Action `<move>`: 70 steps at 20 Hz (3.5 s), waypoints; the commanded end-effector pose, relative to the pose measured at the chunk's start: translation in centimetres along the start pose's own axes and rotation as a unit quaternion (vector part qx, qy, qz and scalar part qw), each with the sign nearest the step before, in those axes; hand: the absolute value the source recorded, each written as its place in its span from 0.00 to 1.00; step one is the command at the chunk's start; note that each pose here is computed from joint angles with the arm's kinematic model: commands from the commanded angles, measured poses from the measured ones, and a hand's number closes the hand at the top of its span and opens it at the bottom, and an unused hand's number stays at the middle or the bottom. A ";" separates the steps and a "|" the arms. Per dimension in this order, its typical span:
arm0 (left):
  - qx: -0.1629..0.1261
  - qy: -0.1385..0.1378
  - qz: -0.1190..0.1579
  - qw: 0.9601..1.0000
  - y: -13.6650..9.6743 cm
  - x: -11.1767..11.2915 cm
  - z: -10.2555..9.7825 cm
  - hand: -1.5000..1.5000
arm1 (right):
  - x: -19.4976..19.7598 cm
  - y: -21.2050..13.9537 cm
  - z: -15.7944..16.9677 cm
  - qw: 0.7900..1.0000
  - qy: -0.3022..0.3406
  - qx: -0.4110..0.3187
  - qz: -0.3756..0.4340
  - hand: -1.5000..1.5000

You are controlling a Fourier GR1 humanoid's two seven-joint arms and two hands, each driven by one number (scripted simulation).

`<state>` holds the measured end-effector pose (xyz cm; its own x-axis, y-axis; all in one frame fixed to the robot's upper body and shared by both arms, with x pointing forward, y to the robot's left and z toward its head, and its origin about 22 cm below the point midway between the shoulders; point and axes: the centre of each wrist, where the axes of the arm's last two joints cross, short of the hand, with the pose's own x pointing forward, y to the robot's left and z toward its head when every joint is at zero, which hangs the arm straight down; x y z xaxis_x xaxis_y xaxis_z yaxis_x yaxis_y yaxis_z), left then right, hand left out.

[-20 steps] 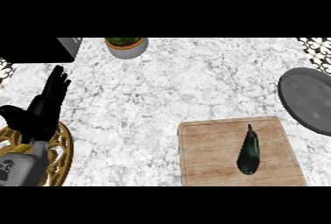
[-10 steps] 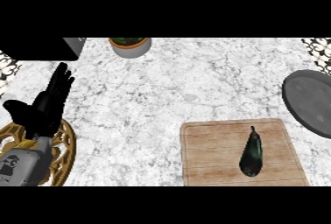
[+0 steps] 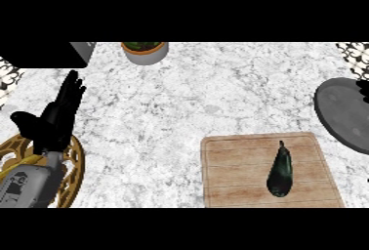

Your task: Pick the eggplant from the cutting board and place it in the pan

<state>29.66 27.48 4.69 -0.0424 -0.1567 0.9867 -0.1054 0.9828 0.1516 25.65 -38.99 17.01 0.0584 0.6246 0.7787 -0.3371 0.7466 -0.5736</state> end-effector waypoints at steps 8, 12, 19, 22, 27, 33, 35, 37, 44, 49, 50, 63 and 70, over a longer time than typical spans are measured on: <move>-0.008 -0.006 -0.001 1.000 -0.6 0.5 0.0 0.50 | 1.8 3.3 -0.3 0.997 0.061 0.040 0.019 0.00; -0.007 -0.006 -0.006 1.000 -0.1 -0.3 -0.5 0.50 | 1.3 6.0 -1.1 0.995 0.088 0.025 0.028 0.00; -0.008 -0.002 0.005 1.000 -0.9 -0.1 -0.4 0.50 | -0.6 5.6 -4.0 0.991 0.111 0.062 0.042 0.00; -0.010 0.001 -0.006 1.000 0.2 2.1 0.5 0.50 | -5.3 8.1 -2.9 0.991 0.107 0.075 0.021 0.00; 0.001 0.006 0.001 1.000 1.1 1.0 -1.6 0.50 | -2.6 7.8 -4.9 0.989 0.097 0.104 0.039 0.00; -0.002 -0.005 -0.002 1.000 1.2 -0.2 0.2 0.50 | -3.9 9.5 -5.1 0.984 0.112 0.123 0.061 0.00; 0.001 -0.003 -0.009 1.000 -2.5 -1.4 0.6 0.50 | -3.2 7.4 -6.2 0.982 0.122 0.126 0.070 0.00; -0.002 -0.003 -0.006 1.000 -0.2 1.3 -0.6 0.50 | -3.8 9.8 -6.0 0.975 0.135 0.140 0.109 0.00; 0.003 0.000 -0.004 1.000 -1.4 -1.4 0.4 0.50 | -3.5 11.9 -6.9 0.956 0.167 0.176 0.165 0.00; -0.006 0.005 -0.011 1.000 0.5 -0.8 0.3 0.50 | -1.8 12.6 -8.1 0.958 0.168 0.180 0.145 0.00; 0.003 0.000 -0.003 1.000 -0.8 0.6 0.6 0.50 | -5.8 11.7 -7.2 0.961 0.164 0.175 0.139 0.00; 0.000 0.006 -0.008 1.000 -0.4 0.6 -1.2 0.50 | -5.9 15.3 -8.5 0.944 0.183 0.220 0.167 0.00; -0.005 0.003 0.007 1.000 0.1 1.3 -1.2 0.50 | -5.9 17.8 -7.9 0.947 0.121 0.248 0.166 1.00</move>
<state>29.83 27.78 5.37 -0.0406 -0.1576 0.9867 -0.1015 0.9830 0.1528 28.13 -28.70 1.74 0.1415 0.9068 0.3971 -0.7359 0.3646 -0.5705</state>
